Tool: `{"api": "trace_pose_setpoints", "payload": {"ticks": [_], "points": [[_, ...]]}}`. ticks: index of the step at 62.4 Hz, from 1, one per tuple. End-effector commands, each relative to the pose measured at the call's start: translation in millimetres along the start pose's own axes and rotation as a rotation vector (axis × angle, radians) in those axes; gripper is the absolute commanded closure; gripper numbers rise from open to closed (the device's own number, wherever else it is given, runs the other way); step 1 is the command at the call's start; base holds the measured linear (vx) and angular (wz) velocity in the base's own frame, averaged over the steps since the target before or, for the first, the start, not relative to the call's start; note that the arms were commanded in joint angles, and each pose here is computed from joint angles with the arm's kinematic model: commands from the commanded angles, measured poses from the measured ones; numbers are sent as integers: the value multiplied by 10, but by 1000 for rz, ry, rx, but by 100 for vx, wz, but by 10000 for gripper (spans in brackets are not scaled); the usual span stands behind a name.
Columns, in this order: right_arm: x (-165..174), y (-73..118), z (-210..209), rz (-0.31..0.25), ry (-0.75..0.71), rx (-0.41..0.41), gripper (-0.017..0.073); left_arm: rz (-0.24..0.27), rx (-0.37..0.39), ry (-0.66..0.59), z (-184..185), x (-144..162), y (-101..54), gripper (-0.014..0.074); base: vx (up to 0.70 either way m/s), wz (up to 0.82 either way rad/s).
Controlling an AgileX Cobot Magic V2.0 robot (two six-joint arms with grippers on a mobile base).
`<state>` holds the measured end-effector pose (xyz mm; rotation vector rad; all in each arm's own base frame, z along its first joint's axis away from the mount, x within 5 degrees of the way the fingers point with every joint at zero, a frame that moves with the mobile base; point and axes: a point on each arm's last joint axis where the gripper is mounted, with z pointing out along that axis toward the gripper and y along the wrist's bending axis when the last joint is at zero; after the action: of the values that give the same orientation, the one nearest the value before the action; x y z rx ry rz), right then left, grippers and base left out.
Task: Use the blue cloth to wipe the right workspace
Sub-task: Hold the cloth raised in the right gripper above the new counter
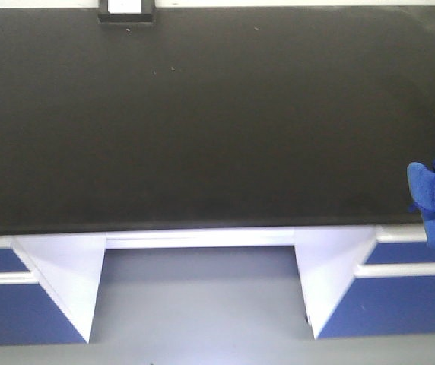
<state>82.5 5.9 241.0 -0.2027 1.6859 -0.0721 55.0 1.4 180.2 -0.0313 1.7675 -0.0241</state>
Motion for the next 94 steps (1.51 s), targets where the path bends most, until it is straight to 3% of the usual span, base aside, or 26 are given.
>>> {"api": "trace_pose_setpoints", "payload": {"ticks": [1, 40, 94], "points": [[-181, -28, -11, -3, -112, 17, 564, -6, 19, -69, 14, 16, -13, 599, 35, 18], [-181, -28, -11, -3, -112, 17, 564, -6, 19, -69, 14, 16, -13, 599, 26, -1], [-193, -30, -13, -3, -125, 18, 564, -6, 19, -69, 14, 16, -13, 599, 2, -1]]}}
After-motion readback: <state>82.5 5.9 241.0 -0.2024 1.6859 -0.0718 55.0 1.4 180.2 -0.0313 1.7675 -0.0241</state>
